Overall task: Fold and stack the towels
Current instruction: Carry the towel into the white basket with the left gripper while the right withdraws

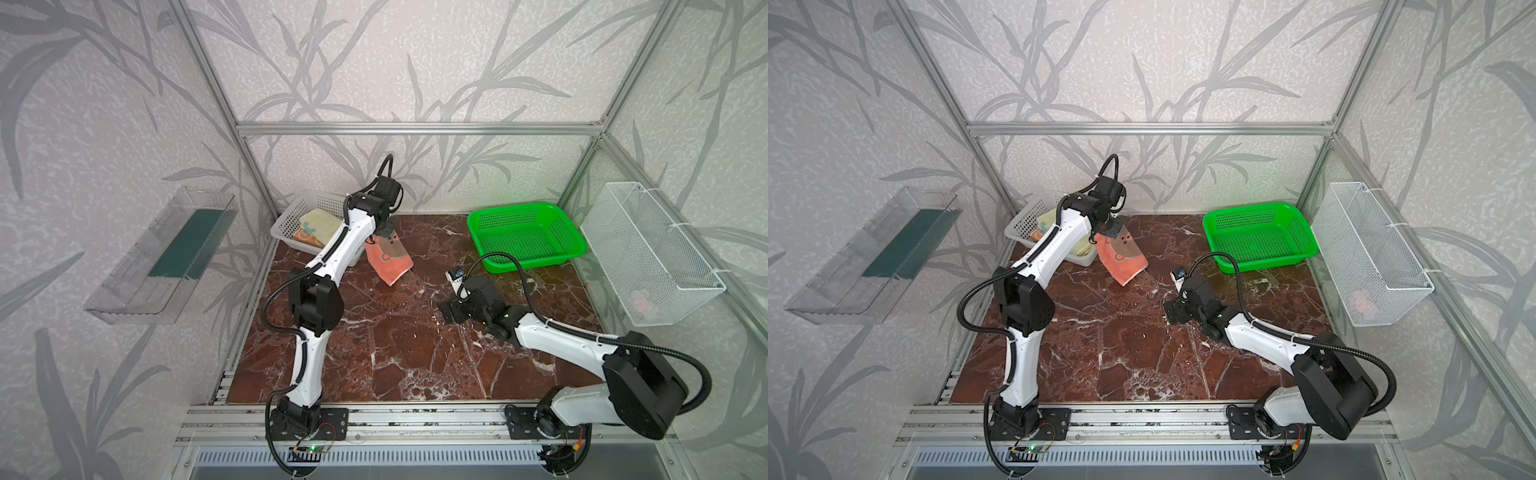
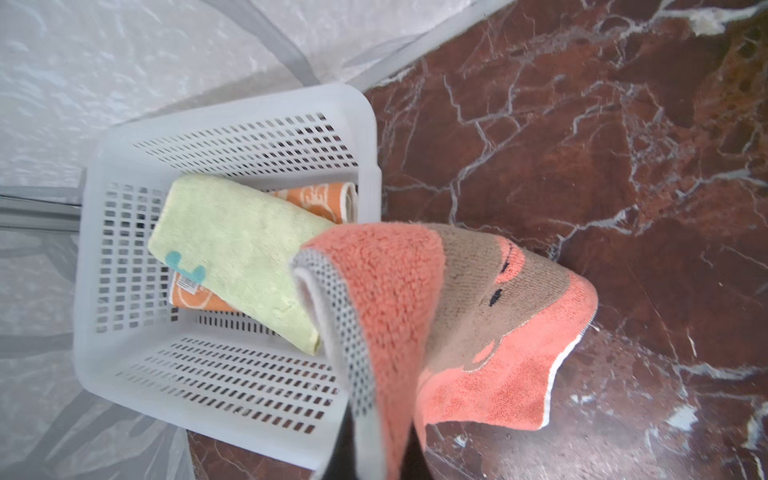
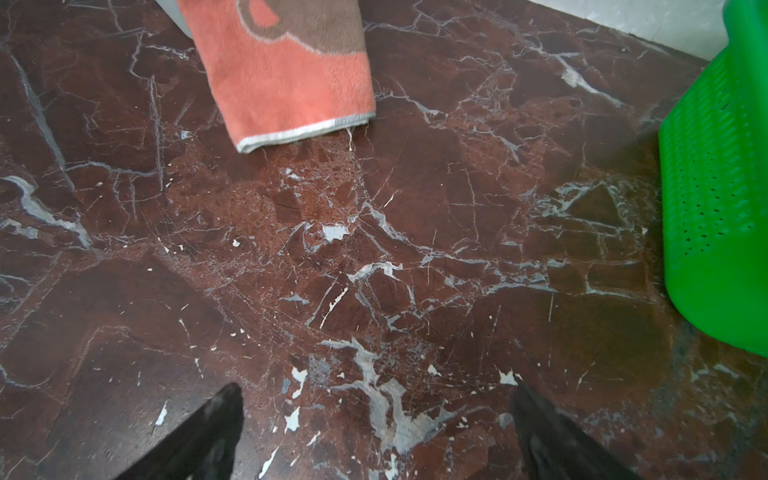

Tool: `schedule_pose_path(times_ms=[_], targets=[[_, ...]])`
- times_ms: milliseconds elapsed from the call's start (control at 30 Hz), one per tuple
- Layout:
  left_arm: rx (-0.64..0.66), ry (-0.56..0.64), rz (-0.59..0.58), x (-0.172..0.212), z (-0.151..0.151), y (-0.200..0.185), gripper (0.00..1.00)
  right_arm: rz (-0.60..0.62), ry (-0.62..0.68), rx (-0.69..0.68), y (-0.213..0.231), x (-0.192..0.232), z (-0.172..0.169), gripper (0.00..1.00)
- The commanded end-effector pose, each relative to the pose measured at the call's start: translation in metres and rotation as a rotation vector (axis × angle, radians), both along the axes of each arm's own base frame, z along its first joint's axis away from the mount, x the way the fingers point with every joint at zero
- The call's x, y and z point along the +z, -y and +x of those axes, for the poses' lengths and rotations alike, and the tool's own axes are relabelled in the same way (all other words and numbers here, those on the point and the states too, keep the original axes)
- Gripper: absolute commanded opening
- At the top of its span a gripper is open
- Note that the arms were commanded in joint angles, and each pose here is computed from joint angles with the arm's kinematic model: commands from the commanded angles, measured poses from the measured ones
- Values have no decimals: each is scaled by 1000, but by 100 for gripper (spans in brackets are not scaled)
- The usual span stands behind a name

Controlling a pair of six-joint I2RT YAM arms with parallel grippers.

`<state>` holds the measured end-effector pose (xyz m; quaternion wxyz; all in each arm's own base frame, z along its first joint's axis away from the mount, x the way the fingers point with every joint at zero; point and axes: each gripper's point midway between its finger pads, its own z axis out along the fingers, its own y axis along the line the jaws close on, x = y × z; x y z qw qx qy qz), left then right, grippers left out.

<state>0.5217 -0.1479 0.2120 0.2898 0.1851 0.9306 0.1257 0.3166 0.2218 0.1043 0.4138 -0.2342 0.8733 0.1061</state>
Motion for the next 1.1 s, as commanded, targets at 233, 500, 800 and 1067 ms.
schedule_pose_path(times_ms=[233,500,800,1067], targets=[[62,19,84,25,18,-58,0,-61,17,12,1,-13,8,99],[129,63,77,38,33,-113,0,-62,-16,27,-9,-23,14,99],[172,89,138,13,66,-170,0,-44,-67,39,-18,-29,14,99],[125,70,254,-36,100,-192,0,-50,-120,48,-25,-33,14,99]])
